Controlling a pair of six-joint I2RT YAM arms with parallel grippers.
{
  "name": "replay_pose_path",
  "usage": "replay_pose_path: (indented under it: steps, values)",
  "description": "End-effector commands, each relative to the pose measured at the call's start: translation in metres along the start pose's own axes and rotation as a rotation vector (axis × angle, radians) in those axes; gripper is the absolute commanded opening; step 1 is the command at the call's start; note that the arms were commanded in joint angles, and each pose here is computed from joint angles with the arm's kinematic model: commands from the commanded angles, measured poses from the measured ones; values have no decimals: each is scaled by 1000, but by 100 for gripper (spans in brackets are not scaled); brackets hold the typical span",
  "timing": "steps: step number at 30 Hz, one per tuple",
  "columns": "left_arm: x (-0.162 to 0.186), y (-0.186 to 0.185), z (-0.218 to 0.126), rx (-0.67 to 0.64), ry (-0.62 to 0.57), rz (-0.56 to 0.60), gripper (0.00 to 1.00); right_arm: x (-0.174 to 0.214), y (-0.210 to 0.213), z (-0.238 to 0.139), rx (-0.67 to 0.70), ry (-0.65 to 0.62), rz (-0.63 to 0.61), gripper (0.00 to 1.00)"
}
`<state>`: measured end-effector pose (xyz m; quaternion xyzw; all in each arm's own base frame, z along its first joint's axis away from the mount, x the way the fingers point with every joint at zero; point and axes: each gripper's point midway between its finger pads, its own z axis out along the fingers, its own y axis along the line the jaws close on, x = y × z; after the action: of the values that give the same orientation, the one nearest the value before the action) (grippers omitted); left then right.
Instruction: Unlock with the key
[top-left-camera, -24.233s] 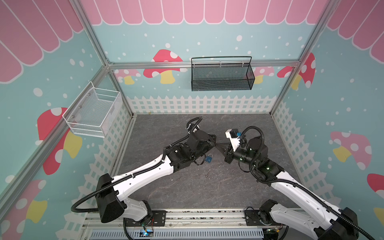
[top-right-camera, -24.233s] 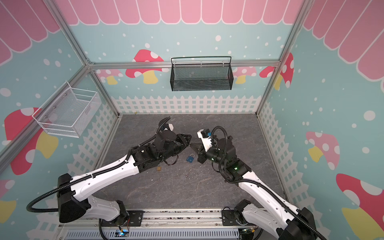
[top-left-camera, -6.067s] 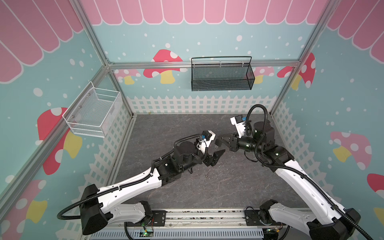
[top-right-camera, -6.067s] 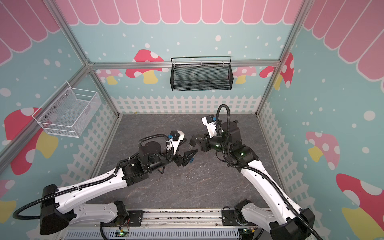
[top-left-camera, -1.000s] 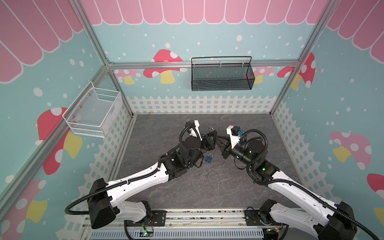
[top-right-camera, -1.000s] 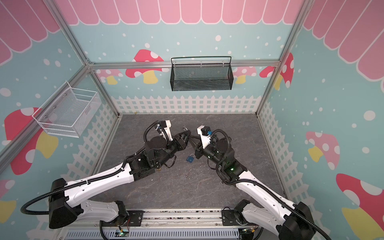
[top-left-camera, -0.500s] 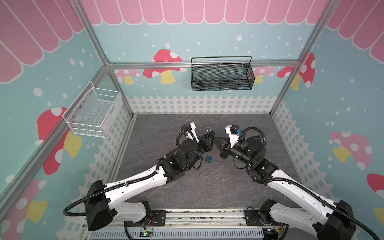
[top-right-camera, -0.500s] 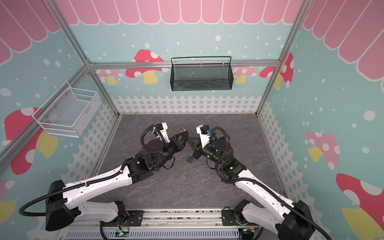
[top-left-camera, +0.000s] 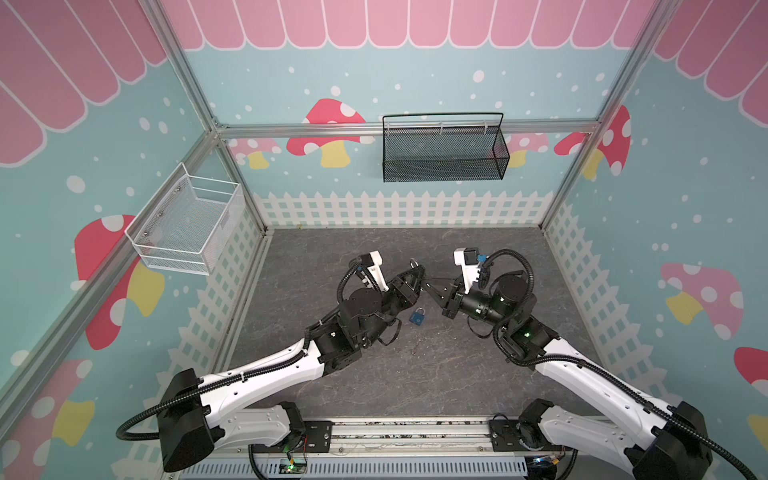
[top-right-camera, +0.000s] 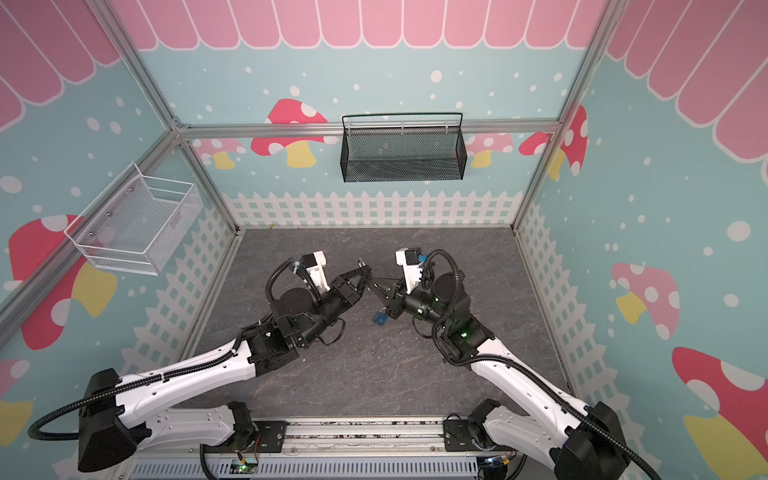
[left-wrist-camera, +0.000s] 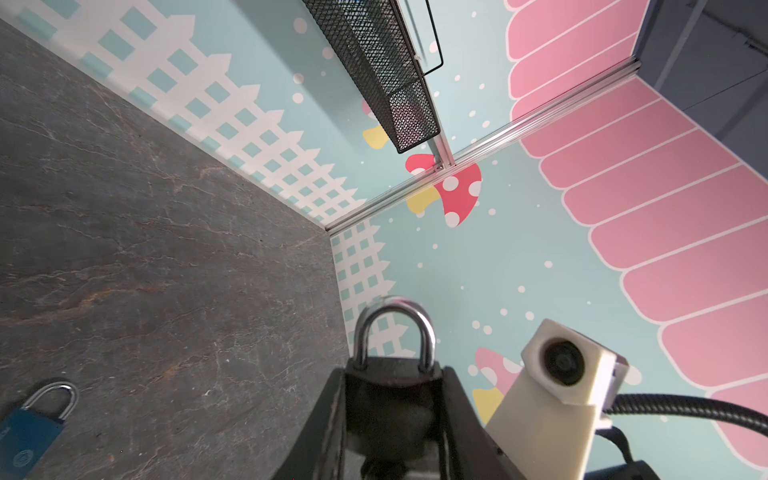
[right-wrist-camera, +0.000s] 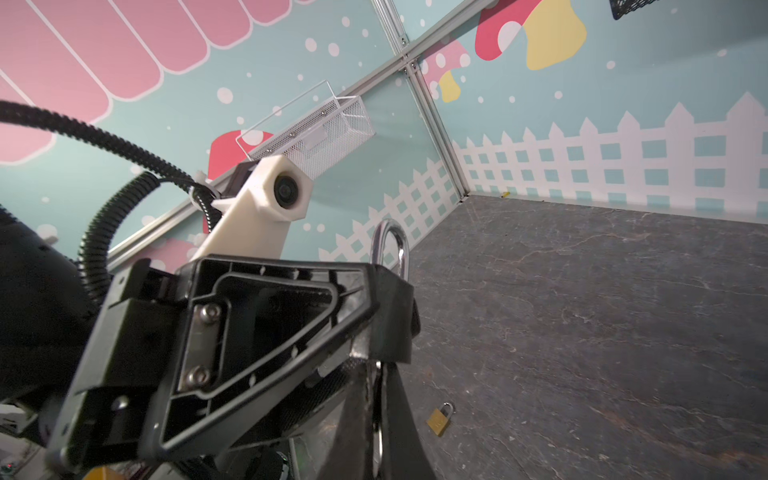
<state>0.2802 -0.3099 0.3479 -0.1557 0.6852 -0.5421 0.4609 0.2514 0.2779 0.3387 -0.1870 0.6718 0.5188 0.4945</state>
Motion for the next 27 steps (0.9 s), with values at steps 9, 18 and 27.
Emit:
replay_pose_path:
  steps: [9,18,27]
  values:
    - [-9,6,-3,28,-25,-67,0,-21,35,-11,-168,-68,128,0]
    - [-18,1,-7,31,-46,-27,0,-19,29,-11,-127,-60,88,0]
    - [-24,5,-22,-37,-21,593,0,-21,-4,-30,177,26,-145,53]
